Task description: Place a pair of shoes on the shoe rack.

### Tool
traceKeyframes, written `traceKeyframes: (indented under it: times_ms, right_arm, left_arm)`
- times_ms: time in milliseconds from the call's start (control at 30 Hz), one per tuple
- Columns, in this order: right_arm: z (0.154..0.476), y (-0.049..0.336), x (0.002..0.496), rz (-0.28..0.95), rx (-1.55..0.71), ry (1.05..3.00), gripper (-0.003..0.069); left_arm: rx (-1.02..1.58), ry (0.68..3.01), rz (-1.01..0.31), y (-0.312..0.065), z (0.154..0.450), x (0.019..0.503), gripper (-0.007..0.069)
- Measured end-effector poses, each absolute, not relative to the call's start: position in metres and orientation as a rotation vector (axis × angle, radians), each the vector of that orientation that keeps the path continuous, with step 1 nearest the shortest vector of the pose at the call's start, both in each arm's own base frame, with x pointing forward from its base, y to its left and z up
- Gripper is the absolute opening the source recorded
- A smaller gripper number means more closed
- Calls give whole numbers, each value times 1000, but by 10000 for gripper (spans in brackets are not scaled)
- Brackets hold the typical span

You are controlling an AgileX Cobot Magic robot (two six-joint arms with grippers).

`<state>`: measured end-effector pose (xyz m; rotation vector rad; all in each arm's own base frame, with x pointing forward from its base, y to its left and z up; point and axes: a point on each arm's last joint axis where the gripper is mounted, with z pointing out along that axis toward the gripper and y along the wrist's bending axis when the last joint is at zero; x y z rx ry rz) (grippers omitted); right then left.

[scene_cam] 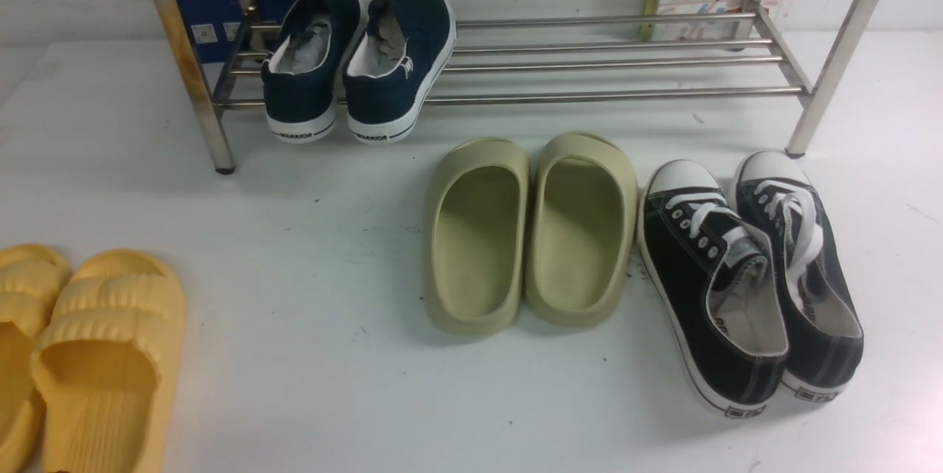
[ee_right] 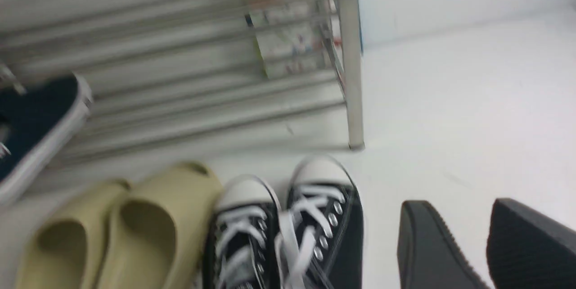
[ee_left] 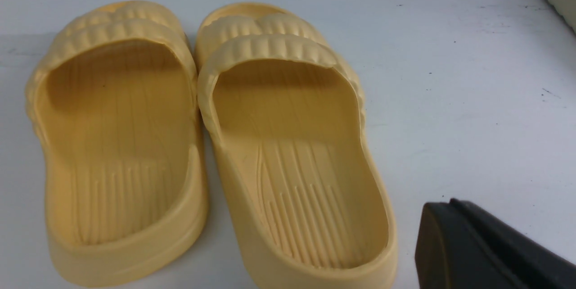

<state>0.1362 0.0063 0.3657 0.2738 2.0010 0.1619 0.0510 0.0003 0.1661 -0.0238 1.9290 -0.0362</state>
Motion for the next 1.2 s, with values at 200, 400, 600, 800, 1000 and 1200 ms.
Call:
traceKeyframes:
  times_ms: [200,400,600,800,1000,1200]
  right_arm:
    - [312,36,176,387,197,2459,246]
    - [275,60,216,625,219,2612,267]
    - [238,82,237,574,141,2712,328]
    - [218,88,256,437,156,2767,356]
    - [222,83,262,334,152,2774,358]
    - [218,81,268,292,213,2763,359]
  left_arm:
    - [-23,1929,-35,0,166,51,-13]
    - [-22,1929,-35,0,166,51,-13]
    - [-22,1929,-35,0,166,51,-13]
    - [-22,1929,-36,0,166,51,-13]
    - [-22,1929,-36,0,166,51,-13]
    - [-22,1929,-36,0,166,51,-13]
